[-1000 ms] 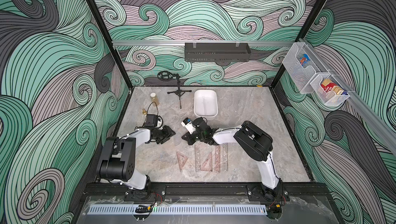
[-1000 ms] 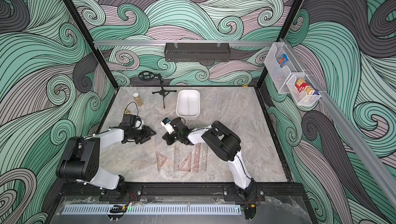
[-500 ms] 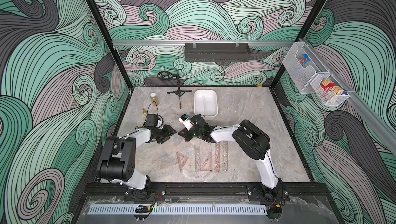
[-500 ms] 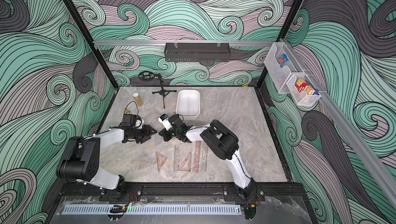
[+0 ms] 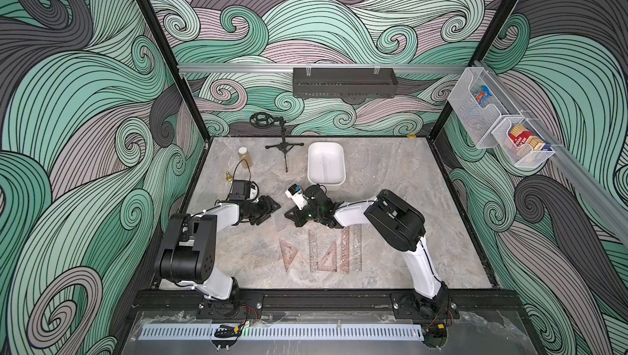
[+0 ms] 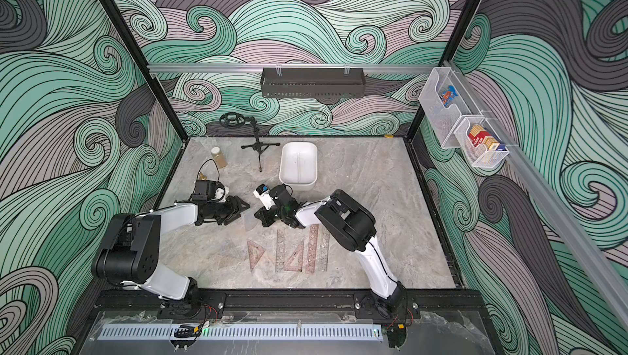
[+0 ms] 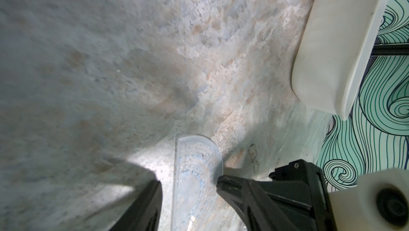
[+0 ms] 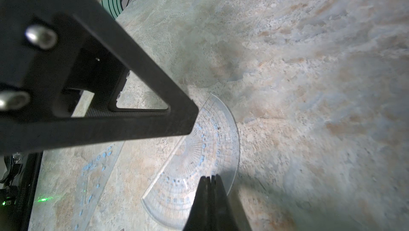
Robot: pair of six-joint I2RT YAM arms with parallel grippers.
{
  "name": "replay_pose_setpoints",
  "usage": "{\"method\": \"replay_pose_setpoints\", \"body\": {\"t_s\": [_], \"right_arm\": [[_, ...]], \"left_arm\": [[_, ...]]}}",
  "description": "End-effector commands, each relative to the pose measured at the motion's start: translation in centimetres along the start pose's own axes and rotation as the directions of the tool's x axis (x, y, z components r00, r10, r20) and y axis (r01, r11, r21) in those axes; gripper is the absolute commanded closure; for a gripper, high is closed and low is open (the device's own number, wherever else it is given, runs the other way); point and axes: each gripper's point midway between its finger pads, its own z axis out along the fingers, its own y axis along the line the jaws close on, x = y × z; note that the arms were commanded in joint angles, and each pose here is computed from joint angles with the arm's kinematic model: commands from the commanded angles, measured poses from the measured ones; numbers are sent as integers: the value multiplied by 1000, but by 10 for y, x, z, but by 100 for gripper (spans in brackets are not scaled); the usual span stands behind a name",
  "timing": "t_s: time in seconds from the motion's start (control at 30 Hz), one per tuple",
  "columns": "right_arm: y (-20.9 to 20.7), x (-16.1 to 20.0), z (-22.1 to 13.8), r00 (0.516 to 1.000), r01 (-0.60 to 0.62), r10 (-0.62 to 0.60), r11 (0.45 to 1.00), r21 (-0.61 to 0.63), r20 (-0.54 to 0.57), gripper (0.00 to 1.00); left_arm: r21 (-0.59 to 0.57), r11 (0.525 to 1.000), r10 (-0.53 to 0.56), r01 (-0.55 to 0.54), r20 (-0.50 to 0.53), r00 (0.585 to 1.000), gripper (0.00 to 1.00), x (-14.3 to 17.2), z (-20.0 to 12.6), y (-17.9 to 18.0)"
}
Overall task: Put the scattered rulers into the storage box
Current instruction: Pick up the ruler from the center of the board.
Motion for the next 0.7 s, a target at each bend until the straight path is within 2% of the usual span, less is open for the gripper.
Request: {"method": "replay_pose_setpoints", "body": {"t_s": [0.0,0.67], "right_arm": [[-15,32,-1,996,-41,44,998,38,-77,100],[-24,51,-2,993,-56,62,997,52,-102,100]], "left_arm": [[-144,986,-90,79,-75,993,38,31,11,44],[-163,981,-118,101,-103,988,39,51,20,55]]}}
